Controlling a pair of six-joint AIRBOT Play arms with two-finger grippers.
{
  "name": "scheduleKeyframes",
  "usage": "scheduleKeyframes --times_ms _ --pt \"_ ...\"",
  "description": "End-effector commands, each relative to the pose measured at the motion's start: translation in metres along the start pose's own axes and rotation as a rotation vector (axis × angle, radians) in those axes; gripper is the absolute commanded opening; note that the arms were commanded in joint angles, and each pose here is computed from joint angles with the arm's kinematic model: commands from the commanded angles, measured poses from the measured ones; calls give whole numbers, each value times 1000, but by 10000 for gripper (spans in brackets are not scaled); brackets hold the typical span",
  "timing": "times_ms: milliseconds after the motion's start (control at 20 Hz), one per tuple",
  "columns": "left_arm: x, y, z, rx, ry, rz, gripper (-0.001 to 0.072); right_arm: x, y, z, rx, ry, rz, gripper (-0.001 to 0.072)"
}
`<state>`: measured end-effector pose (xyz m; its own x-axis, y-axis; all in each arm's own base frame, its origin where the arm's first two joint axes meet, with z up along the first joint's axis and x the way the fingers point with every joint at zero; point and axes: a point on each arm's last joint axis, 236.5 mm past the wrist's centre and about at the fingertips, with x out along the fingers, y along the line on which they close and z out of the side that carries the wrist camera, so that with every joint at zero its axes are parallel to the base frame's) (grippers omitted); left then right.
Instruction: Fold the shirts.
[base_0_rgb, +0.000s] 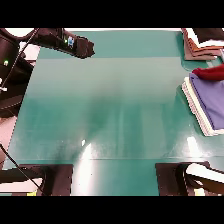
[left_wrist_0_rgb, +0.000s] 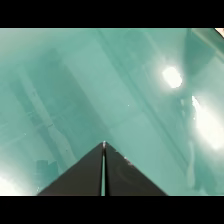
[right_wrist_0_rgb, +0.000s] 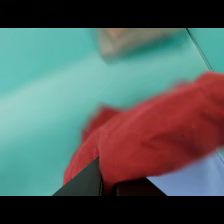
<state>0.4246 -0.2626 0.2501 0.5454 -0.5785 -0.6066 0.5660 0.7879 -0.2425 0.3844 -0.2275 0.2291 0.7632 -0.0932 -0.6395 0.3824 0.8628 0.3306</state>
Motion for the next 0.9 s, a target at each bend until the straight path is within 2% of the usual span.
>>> scheduleKeyframes --times_ms 0,100,150,250,300,350,500,700,850 --pt "0 0 -1 2 4 0 30 -15 -61 -70 43 154 -180 18" --pt "0 0 -1 26 5 0 30 -17 -88 -109 90 226 -246 21" --pt "0 0 -1 26 5 0 30 -17 -96 -127 120 257 -256 105" --pt "0 0 -1 26 5 0 29 -17 -110 -154 180 297 -273 531" --pt "0 0 -1 26 5 0 30 -19 -116 -165 208 309 -283 662" --pt "0 0 -1 26 5 0 29 -24 -124 -171 237 309 -298 703" --pt "0 0 -1 26 5 -1 30 -49 -132 -155 272 227 -333 702" --pt "0 0 -2 26 7 -1 30 -72 -85 -83 129 24 -295 698" --pt "0 0 -1 26 5 0 30 -63 27 -52 6 -35 -19 695"
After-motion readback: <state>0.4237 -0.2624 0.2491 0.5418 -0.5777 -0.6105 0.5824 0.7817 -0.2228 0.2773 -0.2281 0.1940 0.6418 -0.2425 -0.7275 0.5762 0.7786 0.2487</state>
